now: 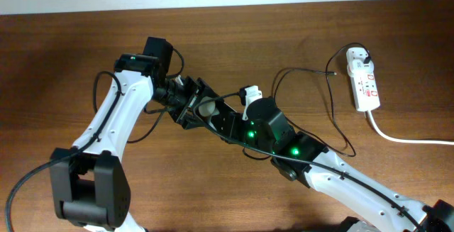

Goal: Plug charger to phone and switch on socket

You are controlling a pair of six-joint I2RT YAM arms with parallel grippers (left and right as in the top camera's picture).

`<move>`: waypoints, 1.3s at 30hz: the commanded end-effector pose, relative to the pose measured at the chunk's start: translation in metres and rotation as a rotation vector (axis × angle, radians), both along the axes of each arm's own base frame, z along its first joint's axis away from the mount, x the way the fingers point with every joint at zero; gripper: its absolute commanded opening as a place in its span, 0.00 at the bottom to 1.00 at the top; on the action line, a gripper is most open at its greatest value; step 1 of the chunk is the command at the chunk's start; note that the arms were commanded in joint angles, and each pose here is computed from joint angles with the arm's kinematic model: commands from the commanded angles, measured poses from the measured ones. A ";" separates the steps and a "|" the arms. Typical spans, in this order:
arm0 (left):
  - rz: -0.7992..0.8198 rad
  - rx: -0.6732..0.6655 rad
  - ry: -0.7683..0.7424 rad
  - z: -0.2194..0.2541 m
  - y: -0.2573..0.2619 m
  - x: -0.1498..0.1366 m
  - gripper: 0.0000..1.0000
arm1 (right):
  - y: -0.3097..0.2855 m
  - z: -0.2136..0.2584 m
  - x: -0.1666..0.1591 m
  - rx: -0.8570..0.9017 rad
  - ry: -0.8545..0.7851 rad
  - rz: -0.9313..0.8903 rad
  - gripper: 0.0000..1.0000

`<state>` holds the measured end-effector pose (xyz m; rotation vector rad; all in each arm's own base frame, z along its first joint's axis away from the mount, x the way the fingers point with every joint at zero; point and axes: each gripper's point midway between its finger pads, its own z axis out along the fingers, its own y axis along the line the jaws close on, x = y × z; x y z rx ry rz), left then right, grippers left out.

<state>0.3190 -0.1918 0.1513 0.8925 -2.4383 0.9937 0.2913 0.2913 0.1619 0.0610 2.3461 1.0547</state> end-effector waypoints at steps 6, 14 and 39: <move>-0.011 -0.046 -0.026 0.014 -0.004 -0.002 0.74 | 0.010 0.005 -0.009 0.035 0.015 0.070 0.04; -0.009 -0.041 -0.064 0.013 0.005 0.005 0.99 | 0.012 0.006 -0.012 0.058 0.039 0.082 0.04; 0.132 0.131 -0.868 0.073 0.083 -0.128 0.99 | -0.019 0.010 -0.015 0.272 0.359 0.116 0.04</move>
